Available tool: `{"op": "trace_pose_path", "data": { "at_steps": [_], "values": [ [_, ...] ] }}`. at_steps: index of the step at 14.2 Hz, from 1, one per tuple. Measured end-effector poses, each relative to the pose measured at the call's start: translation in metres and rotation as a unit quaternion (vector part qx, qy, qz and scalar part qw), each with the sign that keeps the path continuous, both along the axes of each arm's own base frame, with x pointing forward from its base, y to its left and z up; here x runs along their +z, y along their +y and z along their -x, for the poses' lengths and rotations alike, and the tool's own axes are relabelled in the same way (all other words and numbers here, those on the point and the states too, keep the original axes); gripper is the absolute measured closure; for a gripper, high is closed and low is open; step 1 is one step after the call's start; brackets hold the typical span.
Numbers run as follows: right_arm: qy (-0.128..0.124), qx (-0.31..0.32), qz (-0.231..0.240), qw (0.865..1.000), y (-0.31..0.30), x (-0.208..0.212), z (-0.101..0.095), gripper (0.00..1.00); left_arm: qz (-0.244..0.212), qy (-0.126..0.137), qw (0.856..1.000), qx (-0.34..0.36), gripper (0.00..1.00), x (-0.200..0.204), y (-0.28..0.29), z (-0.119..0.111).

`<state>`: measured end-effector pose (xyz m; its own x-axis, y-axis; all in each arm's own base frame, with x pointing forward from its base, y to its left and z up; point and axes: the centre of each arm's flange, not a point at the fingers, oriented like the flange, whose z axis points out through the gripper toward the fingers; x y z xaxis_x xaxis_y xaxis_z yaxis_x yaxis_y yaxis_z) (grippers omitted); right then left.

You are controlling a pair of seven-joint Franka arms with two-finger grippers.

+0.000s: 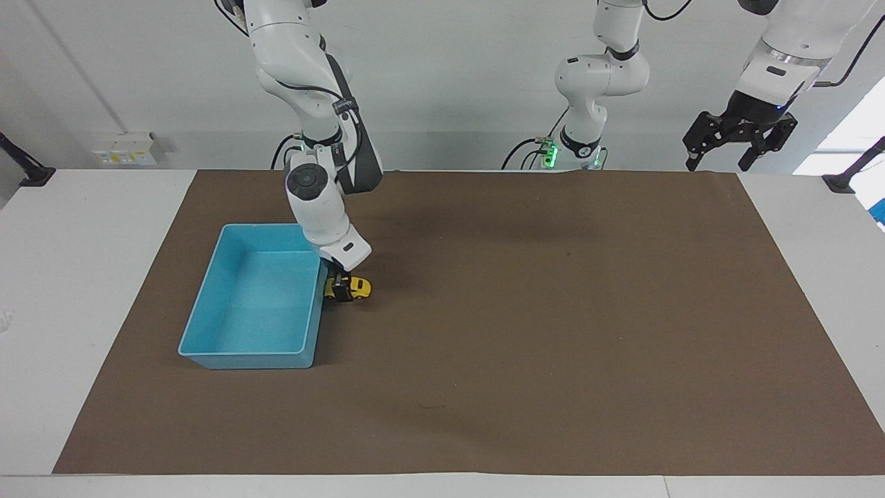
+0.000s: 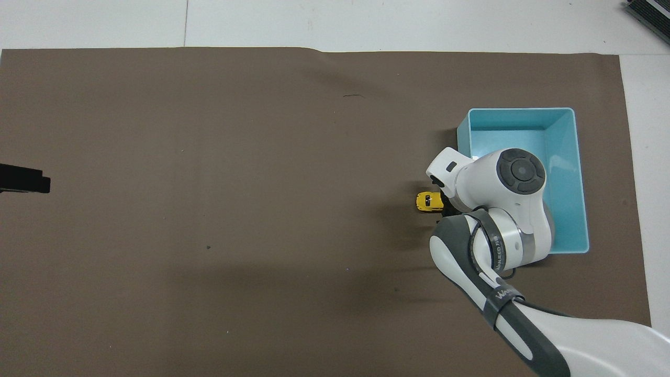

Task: Wind up and store yellow beetle car
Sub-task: 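Lower the right gripper to the car beside the box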

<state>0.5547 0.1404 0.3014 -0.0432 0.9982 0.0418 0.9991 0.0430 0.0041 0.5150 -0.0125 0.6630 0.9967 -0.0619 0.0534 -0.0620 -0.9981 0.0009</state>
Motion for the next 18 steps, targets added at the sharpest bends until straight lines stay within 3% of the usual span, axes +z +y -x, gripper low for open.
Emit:
{"op": "trace_pose_path", "data": {
  "at_steps": [3, 7, 10, 12, 13, 18],
  "values": [
    [0.000, 0.000, 0.000, 1.000, -0.0005, -0.0049, 0.0021, 0.00, 0.000, 0.016, 1.000, 0.001, 0.00, -0.0026, 0.0013, 0.0036],
    [-0.004, 0.000, -0.001, 1.000, 0.0002, -0.0046, 0.0017, 0.08, 0.000, 0.018, 1.000, 0.002, 0.00, -0.0028, 0.0020, 0.0043],
    [-0.004, 0.003, -0.001, 1.000, 0.0025, -0.0049, 0.0025, 0.37, 0.000, 0.018, 1.000, 0.002, 0.00, -0.0028, 0.0021, 0.0044],
    [-0.005, 0.003, -0.001, 1.000, 0.0028, -0.0049, 0.0026, 0.41, 0.000, 0.019, 1.000, 0.002, 0.00, -0.0028, 0.0021, 0.0044],
    [-0.006, 0.003, -0.001, 1.000, 0.0029, -0.0039, 0.0022, 0.52, 0.000, 0.019, 1.000, 0.002, 0.00, -0.0028, 0.0021, 0.0044],
    [-0.006, 0.004, -0.001, 1.000, 0.0038, -0.0036, 0.0023, 0.52, 0.000, 0.019, 1.000, 0.002, 0.00, -0.0028, 0.0021, 0.0044]
  ]
}}
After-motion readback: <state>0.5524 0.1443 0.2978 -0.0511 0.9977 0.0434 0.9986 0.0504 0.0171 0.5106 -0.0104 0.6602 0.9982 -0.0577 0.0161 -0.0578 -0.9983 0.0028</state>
